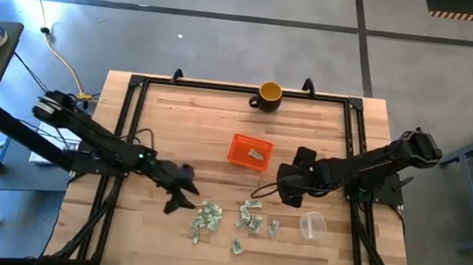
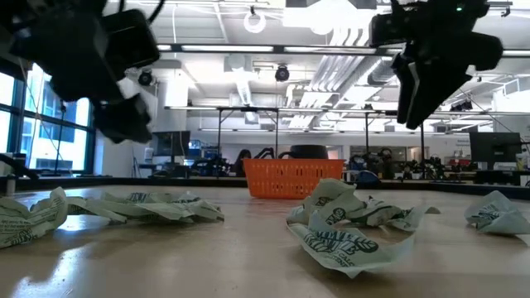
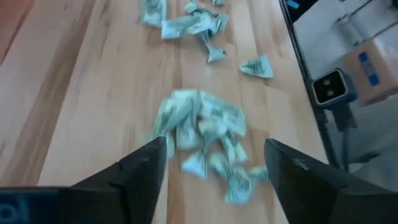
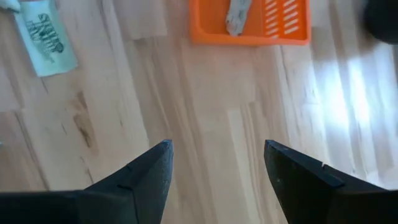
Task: Pick and place items into bin
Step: Put the white stevia packet into the orange bin
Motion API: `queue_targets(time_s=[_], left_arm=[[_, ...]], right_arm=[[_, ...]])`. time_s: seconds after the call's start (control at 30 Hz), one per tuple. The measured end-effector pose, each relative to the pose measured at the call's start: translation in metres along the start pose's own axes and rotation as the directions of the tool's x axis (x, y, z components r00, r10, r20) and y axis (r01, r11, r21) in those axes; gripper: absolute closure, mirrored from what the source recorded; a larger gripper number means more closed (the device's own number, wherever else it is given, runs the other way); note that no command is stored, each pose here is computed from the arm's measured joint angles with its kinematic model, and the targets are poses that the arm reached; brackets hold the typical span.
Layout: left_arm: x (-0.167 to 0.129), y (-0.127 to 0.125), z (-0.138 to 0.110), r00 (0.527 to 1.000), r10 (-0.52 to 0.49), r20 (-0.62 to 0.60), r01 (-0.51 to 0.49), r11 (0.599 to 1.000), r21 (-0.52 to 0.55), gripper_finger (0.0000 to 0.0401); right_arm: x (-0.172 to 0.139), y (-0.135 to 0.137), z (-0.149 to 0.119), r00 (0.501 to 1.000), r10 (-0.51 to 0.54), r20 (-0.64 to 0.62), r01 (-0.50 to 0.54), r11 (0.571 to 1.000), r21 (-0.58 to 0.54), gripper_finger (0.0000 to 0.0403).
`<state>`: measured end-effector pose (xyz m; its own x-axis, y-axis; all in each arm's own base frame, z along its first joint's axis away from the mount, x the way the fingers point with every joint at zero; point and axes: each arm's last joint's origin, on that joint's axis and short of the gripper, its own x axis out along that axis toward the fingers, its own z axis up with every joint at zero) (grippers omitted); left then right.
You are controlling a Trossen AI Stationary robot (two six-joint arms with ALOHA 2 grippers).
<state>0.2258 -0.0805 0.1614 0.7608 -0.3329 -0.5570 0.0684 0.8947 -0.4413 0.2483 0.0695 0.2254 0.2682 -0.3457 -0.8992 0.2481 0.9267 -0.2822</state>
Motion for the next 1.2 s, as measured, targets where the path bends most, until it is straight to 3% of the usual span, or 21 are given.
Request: queue_targets(time_s=[0.23, 0.33, 0.53, 0.63, 0.73, 0.87, 1.07, 1.2], left_arm=[[0.016, 0.001, 0.009, 0.996, 0.091, 0.009, -0.092, 0.979, 0.181, 0.0066], [0.025, 0.009, -0.001, 0.985, 0.169, -0.044, -0.147, 0.937, 0.318, 0.0079], [0.058, 0.001, -0.004, 0.965, 0.214, -0.151, -0.116, 0.866, 0.486, 0.0122], [0.074, -0.001, 0.004, 0.941, 0.305, -0.149, -0.193, 0.841, 0.505, 0.0146], [0.086, 0.0, 0.014, 0.919, 0.362, -0.155, -0.25, 0.841, 0.48, 0.0177], [0.093, 0.004, 0.016, 0.898, 0.362, -0.249, -0.216, 0.857, 0.467, 0.024], [0.086, 0.009, 0.028, 0.866, 0.388, -0.316, -0.217, 0.86, 0.461, 0.0367], [0.069, 0.019, 0.049, 0.794, 0.478, -0.376, -0.282, 0.837, 0.469, 0.0373]], right_arm=[[-0.006, 0.008, -0.01, 0.997, -0.074, 0.018, 0.075, 0.996, -0.056, 0.0159], [-0.008, 0.008, -0.013, 0.993, -0.114, 0.018, 0.115, 0.992, -0.053, 0.0159], [-0.014, 0.012, -0.023, 0.983, -0.181, 0.028, 0.182, 0.982, -0.058, 0.0159], [-0.017, 0.016, -0.027, 0.982, -0.186, 0.027, 0.187, 0.981, -0.04, 0.0159], [-0.02, 0.02, -0.031, 0.982, -0.187, 0.036, 0.188, 0.982, -0.024, 0.0159], [-0.021, 0.024, -0.036, 0.981, -0.19, 0.052, 0.19, 0.982, -0.004, 0.0159], [-0.012, 0.025, -0.049, 0.979, -0.206, 0.009, 0.206, 0.979, 0.004, 0.0159], [-0.013, 0.024, -0.057, 0.976, -0.214, 0.031, 0.213, 0.976, 0.04, 0.0159]])
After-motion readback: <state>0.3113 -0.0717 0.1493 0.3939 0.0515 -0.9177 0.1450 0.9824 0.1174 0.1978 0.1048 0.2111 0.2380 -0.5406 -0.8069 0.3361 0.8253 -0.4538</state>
